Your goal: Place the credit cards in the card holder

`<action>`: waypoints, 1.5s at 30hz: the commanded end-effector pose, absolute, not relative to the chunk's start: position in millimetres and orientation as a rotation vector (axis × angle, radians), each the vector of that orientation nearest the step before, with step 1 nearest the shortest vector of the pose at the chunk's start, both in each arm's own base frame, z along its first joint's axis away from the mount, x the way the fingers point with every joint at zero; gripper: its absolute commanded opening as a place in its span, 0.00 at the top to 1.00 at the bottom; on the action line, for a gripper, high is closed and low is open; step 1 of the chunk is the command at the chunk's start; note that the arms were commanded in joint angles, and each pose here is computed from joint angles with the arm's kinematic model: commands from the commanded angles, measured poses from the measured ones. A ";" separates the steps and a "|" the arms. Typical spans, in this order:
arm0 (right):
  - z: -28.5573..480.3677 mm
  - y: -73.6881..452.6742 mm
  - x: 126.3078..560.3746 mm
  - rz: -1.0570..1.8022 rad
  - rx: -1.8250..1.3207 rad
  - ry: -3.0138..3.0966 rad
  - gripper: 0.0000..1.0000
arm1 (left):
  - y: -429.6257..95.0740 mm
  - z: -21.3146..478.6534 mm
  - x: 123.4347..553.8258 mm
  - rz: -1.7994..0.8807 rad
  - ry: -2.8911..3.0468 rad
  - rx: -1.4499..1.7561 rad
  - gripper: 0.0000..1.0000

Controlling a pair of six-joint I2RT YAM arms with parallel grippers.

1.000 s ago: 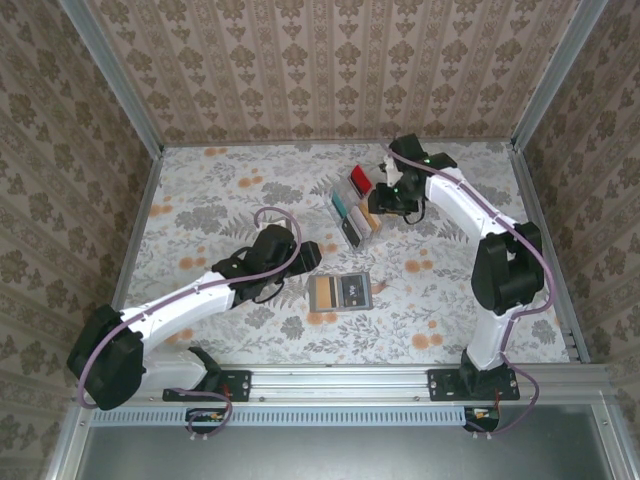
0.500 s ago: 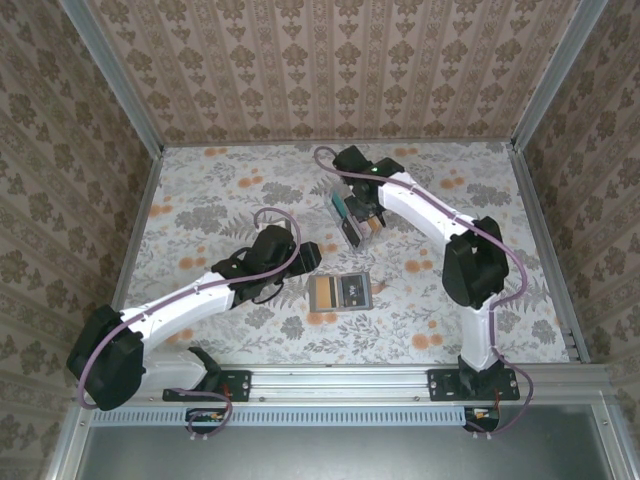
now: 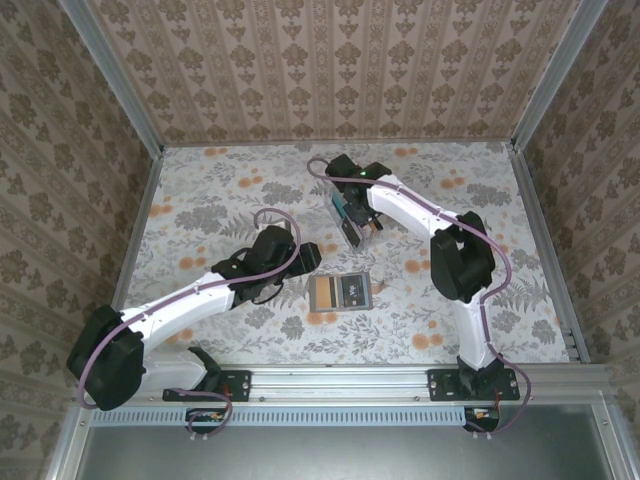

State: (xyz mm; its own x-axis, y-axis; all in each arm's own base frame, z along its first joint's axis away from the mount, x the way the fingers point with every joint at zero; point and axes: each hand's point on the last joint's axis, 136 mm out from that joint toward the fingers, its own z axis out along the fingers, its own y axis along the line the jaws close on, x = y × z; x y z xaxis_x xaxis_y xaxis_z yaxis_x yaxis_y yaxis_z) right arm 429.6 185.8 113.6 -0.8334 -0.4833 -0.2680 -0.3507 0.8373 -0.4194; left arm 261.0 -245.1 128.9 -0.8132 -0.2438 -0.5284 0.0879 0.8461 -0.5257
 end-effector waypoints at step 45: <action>147.5 163.0 433.4 -0.658 -0.537 2.542 0.91 | -244.2 130.5 257.9 -0.758 2.416 -0.110 0.25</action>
